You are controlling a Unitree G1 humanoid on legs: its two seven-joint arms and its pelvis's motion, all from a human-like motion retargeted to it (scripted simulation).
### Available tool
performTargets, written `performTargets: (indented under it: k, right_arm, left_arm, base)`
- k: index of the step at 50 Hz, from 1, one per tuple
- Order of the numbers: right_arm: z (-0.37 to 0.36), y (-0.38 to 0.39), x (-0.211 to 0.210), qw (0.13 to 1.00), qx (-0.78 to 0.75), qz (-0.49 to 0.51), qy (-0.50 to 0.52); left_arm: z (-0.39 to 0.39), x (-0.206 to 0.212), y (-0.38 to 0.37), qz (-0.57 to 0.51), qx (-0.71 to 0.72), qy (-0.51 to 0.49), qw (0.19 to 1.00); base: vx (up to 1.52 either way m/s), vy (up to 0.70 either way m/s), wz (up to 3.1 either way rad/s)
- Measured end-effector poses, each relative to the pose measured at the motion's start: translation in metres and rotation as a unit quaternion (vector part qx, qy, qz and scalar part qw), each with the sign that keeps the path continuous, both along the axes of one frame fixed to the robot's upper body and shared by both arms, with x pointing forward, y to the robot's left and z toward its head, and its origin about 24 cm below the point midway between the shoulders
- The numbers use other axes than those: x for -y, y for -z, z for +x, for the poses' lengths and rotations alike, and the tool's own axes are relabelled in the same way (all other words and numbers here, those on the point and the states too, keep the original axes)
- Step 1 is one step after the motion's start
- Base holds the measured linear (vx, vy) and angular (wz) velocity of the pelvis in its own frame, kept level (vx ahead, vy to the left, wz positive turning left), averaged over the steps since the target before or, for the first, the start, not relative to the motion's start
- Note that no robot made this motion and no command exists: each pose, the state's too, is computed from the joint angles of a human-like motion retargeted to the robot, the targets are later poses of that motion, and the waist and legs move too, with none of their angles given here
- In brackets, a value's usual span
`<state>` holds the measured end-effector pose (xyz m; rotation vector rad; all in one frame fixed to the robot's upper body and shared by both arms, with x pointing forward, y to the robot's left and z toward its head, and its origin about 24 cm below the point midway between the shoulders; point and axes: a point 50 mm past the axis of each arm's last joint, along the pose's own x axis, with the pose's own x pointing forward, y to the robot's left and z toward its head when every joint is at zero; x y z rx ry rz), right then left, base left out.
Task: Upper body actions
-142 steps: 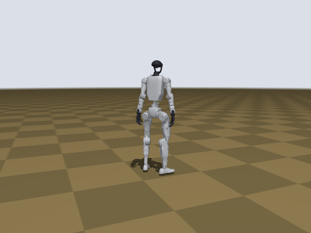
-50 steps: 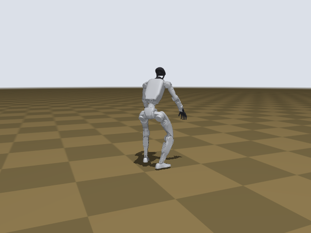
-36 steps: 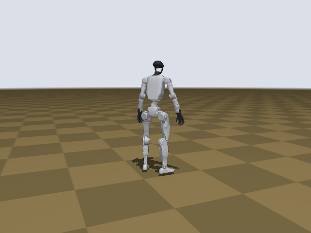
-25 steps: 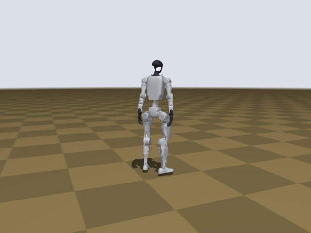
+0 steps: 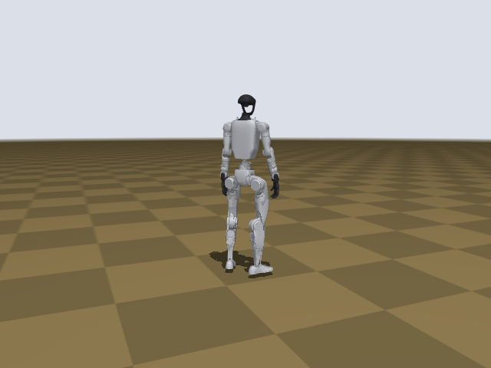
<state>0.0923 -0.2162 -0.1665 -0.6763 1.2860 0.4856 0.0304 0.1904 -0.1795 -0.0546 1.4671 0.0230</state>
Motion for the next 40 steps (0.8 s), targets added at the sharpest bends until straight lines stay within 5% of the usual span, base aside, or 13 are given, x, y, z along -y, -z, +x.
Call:
performTargets:
  k: [5,17,24,32,40]
  right_arm:
    - [0.019,-0.003,-0.011,0.998,0.01,0.046,0.043]
    - [0.061,-0.016,-0.011,0.991,0.099,-0.027,-0.091]
    - [0.123,-0.048,0.0,0.961,0.221,-0.102,-0.13]
    - [0.127,-0.05,0.007,0.972,0.122,-0.147,-0.135]
    - [0.129,-0.051,-0.001,0.933,0.191,-0.195,-0.236]
  left_arm:
    - [0.025,0.005,-0.002,-0.011,0.034,-0.001,0.999]
    - [0.084,0.018,-0.013,-0.035,0.116,0.134,0.984]
    - [0.146,-0.011,-0.038,0.078,0.204,0.223,0.95]
    - [0.154,-0.014,-0.041,0.142,0.137,0.33,0.923]
    - [0.174,-0.011,-0.051,0.246,0.174,0.443,0.844]
  base:
    - [-0.04,-0.02,-0.01]
    - [-0.17,-0.09,0.06]
    - [-0.27,-0.14,-0.16]
    - [-0.21,-0.02,-0.09]
    - [-0.03,-0.01,0.01]
